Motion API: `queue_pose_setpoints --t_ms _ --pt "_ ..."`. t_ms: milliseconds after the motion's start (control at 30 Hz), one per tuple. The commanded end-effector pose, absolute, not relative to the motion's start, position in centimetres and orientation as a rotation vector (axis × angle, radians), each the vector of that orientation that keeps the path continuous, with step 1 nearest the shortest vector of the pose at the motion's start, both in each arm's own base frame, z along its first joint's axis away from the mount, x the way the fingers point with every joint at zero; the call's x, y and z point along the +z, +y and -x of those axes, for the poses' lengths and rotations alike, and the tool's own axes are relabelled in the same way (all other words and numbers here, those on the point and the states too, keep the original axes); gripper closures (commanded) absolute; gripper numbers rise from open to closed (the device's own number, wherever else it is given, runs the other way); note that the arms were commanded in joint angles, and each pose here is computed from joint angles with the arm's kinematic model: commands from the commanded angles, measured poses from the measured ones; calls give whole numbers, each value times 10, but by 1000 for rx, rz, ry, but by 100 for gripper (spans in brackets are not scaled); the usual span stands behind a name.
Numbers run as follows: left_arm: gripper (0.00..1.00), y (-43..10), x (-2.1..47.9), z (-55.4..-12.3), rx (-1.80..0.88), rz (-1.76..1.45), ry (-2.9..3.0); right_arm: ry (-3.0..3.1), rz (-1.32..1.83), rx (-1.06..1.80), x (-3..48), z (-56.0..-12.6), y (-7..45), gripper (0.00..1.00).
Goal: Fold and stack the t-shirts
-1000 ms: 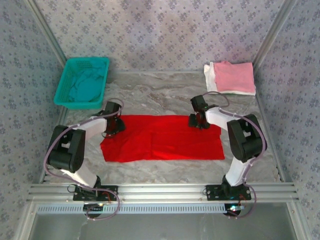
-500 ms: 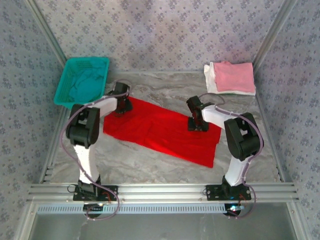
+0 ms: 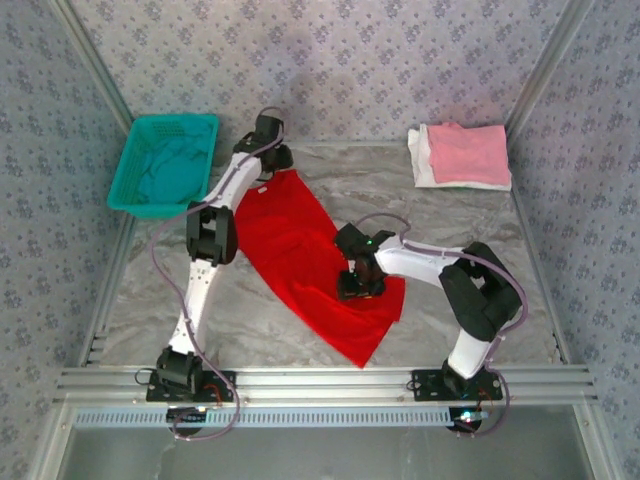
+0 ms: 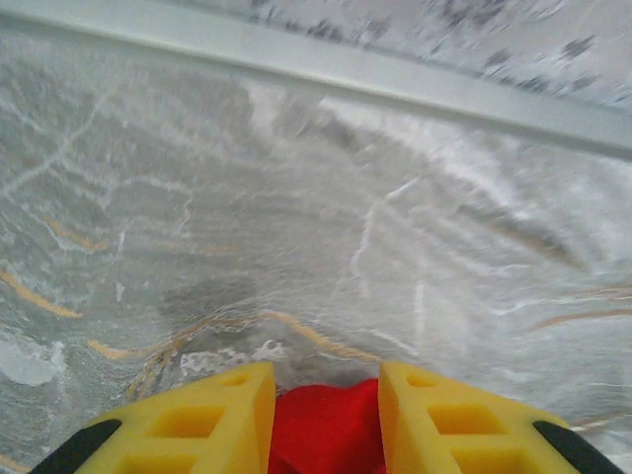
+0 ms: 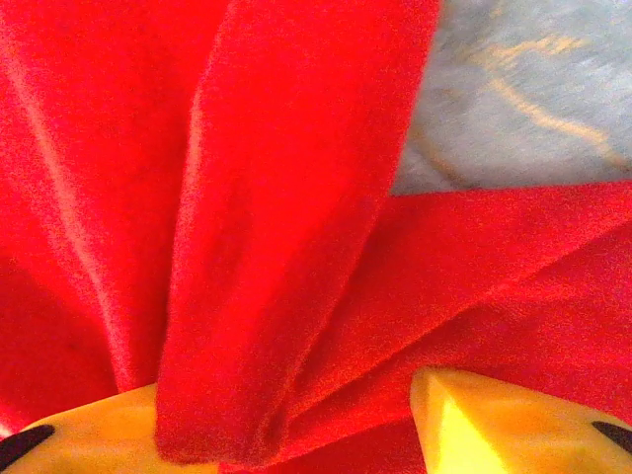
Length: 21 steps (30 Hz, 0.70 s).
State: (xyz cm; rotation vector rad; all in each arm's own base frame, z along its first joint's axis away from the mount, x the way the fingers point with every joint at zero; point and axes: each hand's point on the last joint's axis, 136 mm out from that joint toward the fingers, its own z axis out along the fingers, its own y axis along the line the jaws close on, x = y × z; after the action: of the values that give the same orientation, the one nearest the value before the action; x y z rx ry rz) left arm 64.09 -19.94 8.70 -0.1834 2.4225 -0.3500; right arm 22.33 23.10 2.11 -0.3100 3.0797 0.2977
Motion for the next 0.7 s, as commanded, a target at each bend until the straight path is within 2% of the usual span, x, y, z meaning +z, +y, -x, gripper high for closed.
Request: queue_pose_setpoints --t_ms 0,167,267,467,667 --pt "67 -168 129 -636 -282 222 2403 3138 204 327 28 -217 224 43" --pt "66 -152 166 -604 -274 240 2339 3015 144 289 61 -260 206 41" --pt "66 -144 163 -561 -342 318 2309 2934 145 296 77 -289 206 41" --pt "71 -142 105 -477 -452 472 2406 2644 103 436 133 -353 215 41" --pt "74 -143 61 -441 -413 517 2533 2417 78 420 176 -394 197 41"
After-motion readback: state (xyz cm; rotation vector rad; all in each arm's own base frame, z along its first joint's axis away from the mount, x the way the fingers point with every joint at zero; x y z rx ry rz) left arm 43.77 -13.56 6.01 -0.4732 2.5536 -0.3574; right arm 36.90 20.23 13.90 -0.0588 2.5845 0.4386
